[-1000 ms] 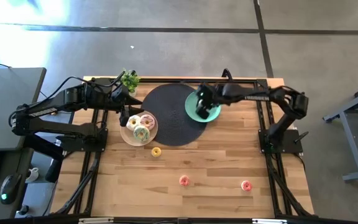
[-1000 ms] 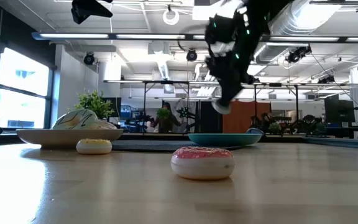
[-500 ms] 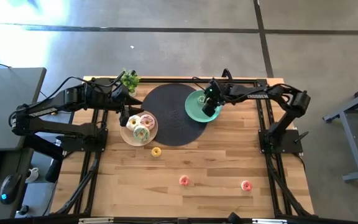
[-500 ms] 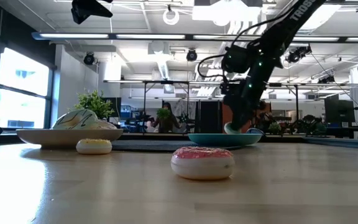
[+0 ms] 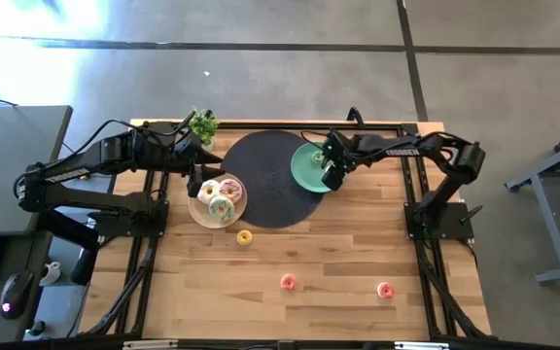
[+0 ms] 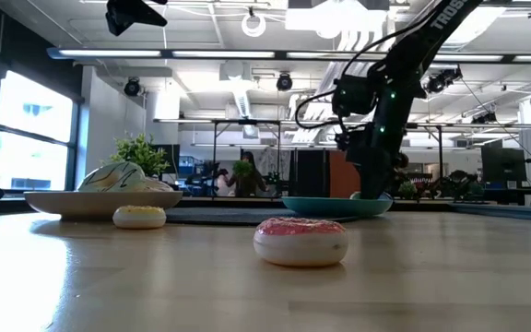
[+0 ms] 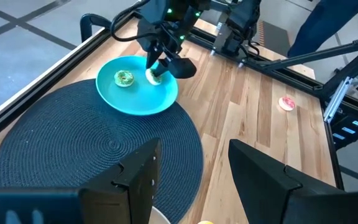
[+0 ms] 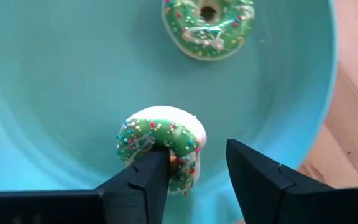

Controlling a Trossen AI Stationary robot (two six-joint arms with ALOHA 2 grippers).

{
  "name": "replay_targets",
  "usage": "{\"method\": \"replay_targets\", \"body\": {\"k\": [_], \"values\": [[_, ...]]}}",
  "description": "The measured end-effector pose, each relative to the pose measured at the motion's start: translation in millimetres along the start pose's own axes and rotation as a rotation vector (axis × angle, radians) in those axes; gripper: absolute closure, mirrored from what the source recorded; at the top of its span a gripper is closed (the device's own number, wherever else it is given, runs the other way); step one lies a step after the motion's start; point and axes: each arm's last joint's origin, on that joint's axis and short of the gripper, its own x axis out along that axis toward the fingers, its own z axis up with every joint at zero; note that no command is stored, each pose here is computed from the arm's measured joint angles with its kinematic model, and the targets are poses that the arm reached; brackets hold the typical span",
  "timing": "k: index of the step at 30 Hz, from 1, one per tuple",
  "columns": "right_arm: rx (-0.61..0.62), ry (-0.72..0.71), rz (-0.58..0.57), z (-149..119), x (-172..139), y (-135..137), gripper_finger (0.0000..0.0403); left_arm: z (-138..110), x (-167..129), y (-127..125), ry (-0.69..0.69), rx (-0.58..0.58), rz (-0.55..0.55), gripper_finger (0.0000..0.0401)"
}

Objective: Pick & Place donuts
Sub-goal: Put the small green donut on the green plate

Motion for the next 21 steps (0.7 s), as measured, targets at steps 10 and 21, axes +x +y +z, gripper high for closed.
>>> {"method": "replay_targets", "body": {"k": [10, 21], "values": [[-0.054, -0.086, 0.005, 1.0, -25.7, 13.7, 0.0264, 0.1, -0.1, 0.6, -0.006, 0.0, 0.021, 0.021], [0.01, -0.262, 0.053, 2.2, -74.4, 12.8, 0.0266, -18.1, 89.3, 12.7, -0.064, 0.026, 0.111, 0.021]]}}
